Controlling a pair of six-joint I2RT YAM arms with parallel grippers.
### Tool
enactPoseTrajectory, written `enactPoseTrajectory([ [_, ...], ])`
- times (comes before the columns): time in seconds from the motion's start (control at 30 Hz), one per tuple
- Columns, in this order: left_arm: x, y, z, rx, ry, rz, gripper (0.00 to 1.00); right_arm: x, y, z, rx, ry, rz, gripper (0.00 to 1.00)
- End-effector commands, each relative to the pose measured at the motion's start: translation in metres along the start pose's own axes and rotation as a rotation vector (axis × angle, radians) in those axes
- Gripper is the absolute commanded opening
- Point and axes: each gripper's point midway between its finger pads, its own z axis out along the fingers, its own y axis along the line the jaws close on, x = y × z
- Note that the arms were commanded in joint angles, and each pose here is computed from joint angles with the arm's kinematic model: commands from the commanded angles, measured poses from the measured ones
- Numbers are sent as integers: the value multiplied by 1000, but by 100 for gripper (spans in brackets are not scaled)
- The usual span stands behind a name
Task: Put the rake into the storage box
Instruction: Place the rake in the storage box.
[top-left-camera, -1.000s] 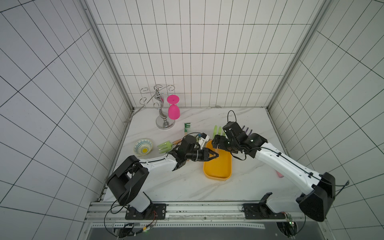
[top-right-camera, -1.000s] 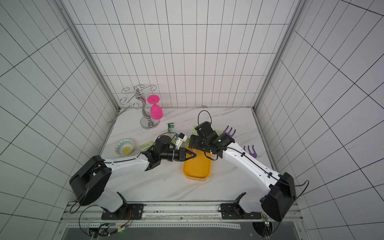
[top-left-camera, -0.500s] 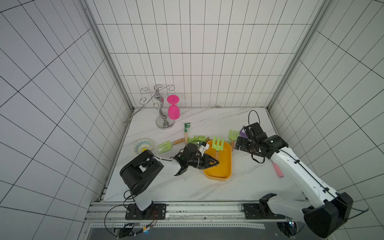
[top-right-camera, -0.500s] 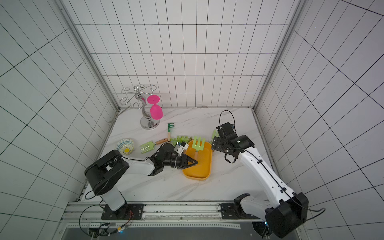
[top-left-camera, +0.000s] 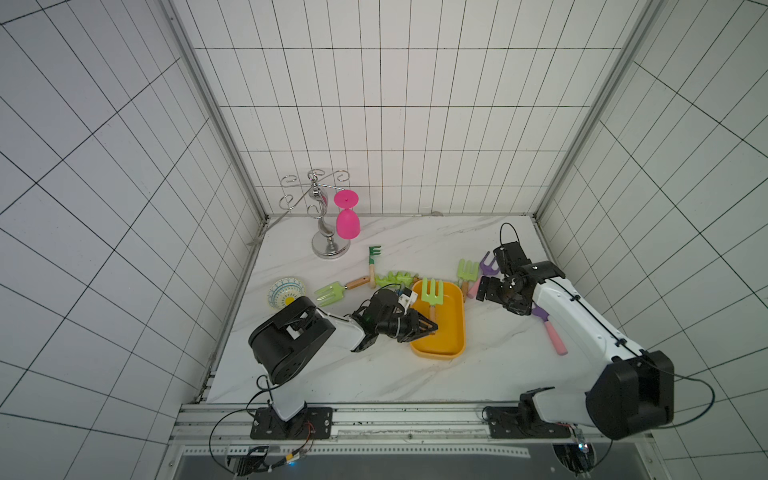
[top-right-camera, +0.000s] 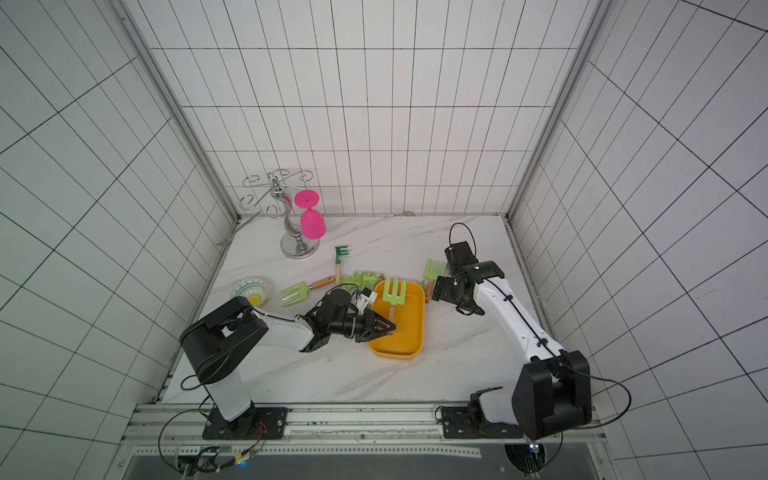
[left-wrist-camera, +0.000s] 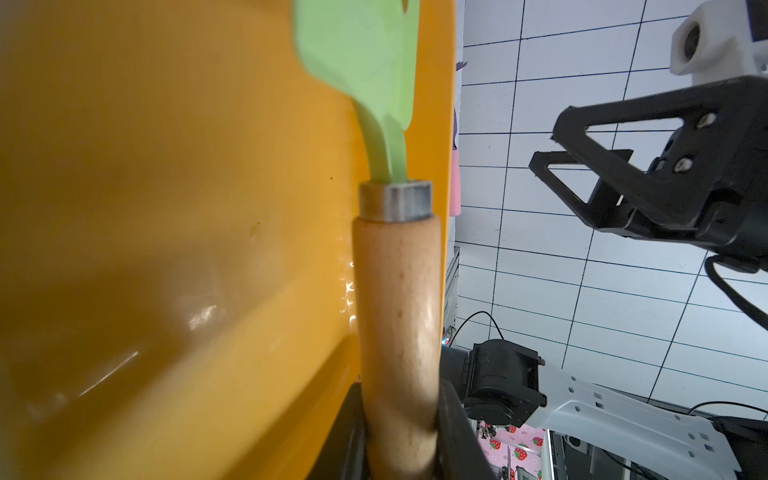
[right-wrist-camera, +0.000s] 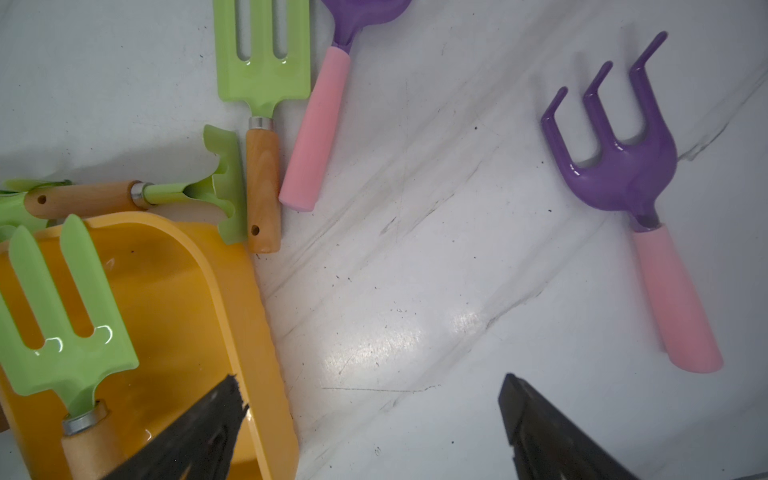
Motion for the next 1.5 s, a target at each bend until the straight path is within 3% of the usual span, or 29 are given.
enactPoseTrajectory([
  [0.0, 8, 13, -2, -86, 28, -95, 23, 2, 3, 15, -13, 41, -16, 99],
  [0.23, 9, 9, -12, -133, 11, -101, 39, -3, 12, 34, -19, 75, -30, 99],
  [0.6, 13, 4, -23, -198, -3, -47, 55, -19, 19, 46, -8, 73, -66, 99],
  [1.0, 5, -44, -44, -251, -56, 156, 58, -61, 45, 43, -47, 25, -111, 97],
  [1.2, -20, -68, -92, -388, -164, 345, 60, -92, 65, 61, -67, 29, -119, 91],
  [1.47, -40, -48, -159, -452, -309, 336, 61, -118, 82, 99, -131, 51, -5, 75],
])
